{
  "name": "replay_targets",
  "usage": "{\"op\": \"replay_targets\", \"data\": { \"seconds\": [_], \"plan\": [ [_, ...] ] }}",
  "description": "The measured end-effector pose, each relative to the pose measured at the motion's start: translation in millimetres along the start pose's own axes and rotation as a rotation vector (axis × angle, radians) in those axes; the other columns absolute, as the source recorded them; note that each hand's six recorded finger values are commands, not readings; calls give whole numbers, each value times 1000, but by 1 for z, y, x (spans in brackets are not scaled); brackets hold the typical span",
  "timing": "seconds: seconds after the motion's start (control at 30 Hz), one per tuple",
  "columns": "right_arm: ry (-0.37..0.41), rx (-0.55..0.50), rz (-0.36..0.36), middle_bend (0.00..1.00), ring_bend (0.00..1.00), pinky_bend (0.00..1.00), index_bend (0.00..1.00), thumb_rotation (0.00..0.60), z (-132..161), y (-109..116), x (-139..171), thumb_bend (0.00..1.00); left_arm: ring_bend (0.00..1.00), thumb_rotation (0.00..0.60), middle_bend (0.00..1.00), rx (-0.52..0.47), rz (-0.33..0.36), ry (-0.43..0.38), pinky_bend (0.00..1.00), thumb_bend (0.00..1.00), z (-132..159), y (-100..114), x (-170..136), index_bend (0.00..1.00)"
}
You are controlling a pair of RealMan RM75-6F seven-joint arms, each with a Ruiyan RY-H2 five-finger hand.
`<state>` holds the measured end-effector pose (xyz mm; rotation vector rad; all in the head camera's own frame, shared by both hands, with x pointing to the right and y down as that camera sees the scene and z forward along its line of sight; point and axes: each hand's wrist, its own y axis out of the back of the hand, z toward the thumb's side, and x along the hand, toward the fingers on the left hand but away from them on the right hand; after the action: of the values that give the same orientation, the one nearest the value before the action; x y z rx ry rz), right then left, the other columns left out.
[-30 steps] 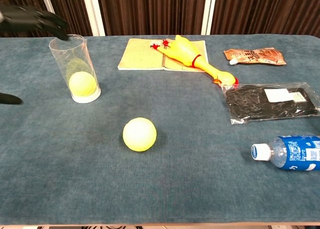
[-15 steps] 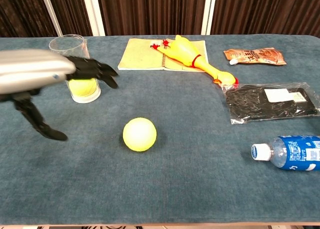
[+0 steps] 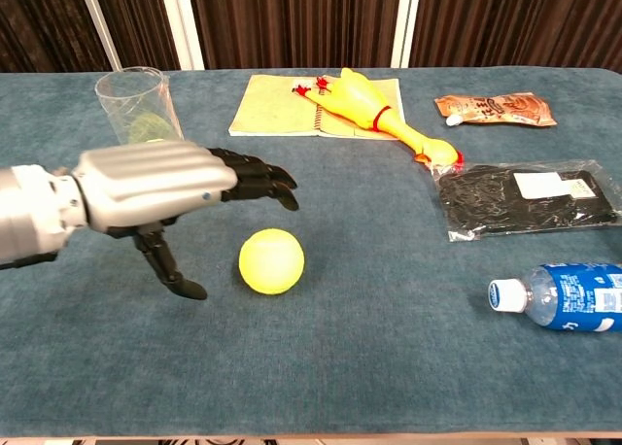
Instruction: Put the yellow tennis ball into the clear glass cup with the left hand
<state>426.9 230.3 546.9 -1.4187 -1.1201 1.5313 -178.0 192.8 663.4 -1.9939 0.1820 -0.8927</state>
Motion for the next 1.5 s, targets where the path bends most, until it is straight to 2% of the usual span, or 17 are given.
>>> {"op": "replay_targets", "data": {
  "seconds": [0.13,0.27,0.5,0.7,0.9,1.07,1.3,1.5],
  "plan": [
    [0,1,3,0,5,0,106,600,0,-1,0,352,153,600,115,49,-8,-8,236,67,4,-6,10,178],
    [-3,0,-1,0,5,0,106,600,-1,0,0,351,243,600,212,83,-14,-13,334,127,10,-12,19,209],
    [-9,-6,-9,0,6,0,106,600,-3,3,-1,352,263,600,245,145,-20,0,355,131,11,-20,24,243],
    [-9,-8,-11,0,5,0,106,600,-3,4,0,352,389,600,389,171,-42,10,494,221,11,-28,27,332],
    [-11,-8,-9,0,5,0,106,600,-4,4,-1,352,421,600,443,196,-22,20,522,266,10,-27,29,385],
    [-10,-9,-11,0,5,0,106,600,-4,5,0,352,423,600,450,193,27,42,522,277,6,-18,28,394],
    [-8,-7,-2,0,5,0,106,600,-3,3,0,351,430,600,454,175,105,89,532,277,-8,6,25,397],
    [-9,-3,1,0,5,0,106,600,-2,1,0,352,430,600,454,162,198,120,532,277,-21,41,21,398]
  ]
}}
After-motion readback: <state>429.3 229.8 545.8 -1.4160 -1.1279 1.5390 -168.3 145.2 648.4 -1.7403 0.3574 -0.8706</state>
